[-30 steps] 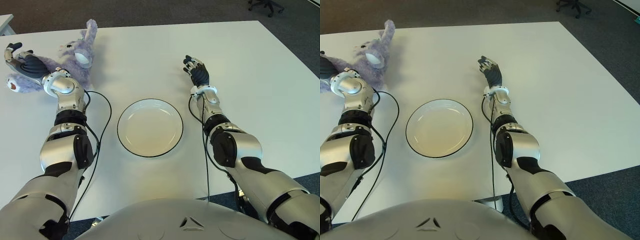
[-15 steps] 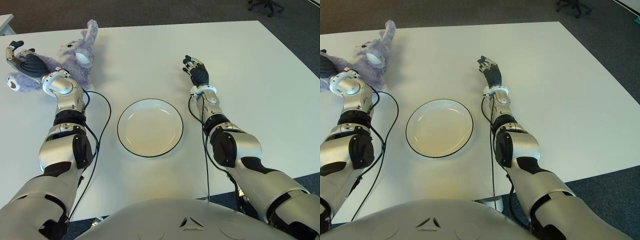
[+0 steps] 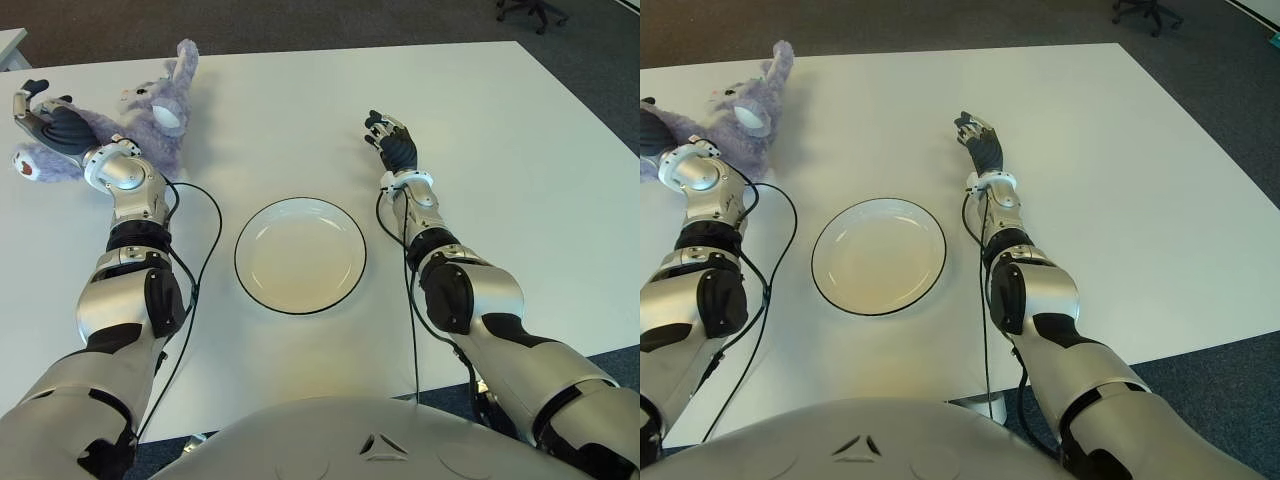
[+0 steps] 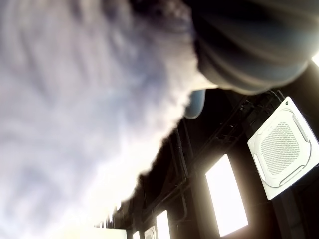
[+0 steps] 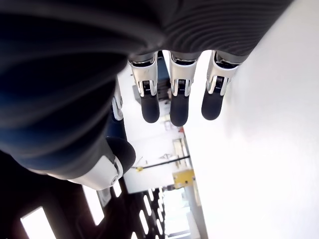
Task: Put the doll into the plate.
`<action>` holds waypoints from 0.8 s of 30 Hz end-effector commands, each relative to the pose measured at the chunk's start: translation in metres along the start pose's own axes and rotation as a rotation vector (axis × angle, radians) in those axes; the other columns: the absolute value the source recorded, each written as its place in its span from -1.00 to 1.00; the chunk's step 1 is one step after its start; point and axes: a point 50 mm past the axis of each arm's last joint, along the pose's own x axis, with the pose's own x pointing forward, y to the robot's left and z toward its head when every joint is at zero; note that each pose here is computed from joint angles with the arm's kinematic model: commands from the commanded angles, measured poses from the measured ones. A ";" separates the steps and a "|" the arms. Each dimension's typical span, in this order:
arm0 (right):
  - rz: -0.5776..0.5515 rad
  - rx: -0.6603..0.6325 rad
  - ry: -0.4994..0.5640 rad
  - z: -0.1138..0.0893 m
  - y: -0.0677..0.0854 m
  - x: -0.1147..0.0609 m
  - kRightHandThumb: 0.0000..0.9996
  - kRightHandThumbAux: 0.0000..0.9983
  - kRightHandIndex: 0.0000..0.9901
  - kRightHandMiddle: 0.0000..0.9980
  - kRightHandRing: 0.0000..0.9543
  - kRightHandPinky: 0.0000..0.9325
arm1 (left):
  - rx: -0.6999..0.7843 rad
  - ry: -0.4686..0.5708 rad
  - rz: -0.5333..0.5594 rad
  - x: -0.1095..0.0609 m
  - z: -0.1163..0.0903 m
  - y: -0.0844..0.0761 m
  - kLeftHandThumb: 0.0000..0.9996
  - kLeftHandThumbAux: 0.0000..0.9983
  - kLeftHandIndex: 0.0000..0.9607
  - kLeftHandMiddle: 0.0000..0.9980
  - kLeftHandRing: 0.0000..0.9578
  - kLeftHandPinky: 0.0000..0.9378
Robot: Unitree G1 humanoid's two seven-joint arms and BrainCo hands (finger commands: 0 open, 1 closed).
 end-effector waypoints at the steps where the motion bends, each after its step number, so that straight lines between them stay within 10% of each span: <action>1: -0.011 0.026 0.098 -0.021 0.000 -0.007 0.40 0.46 -0.19 -0.74 -0.75 -0.72 | -0.002 0.028 -0.010 -0.002 -0.005 0.001 1.00 0.31 -0.11 -0.16 0.07 0.14; 24: -0.002 0.061 0.088 -0.019 0.002 -0.006 0.40 0.46 -0.19 -0.70 -0.73 -0.68 | 0.064 0.108 -0.008 0.000 -0.011 -0.003 1.00 0.32 -0.22 -0.08 0.01 0.10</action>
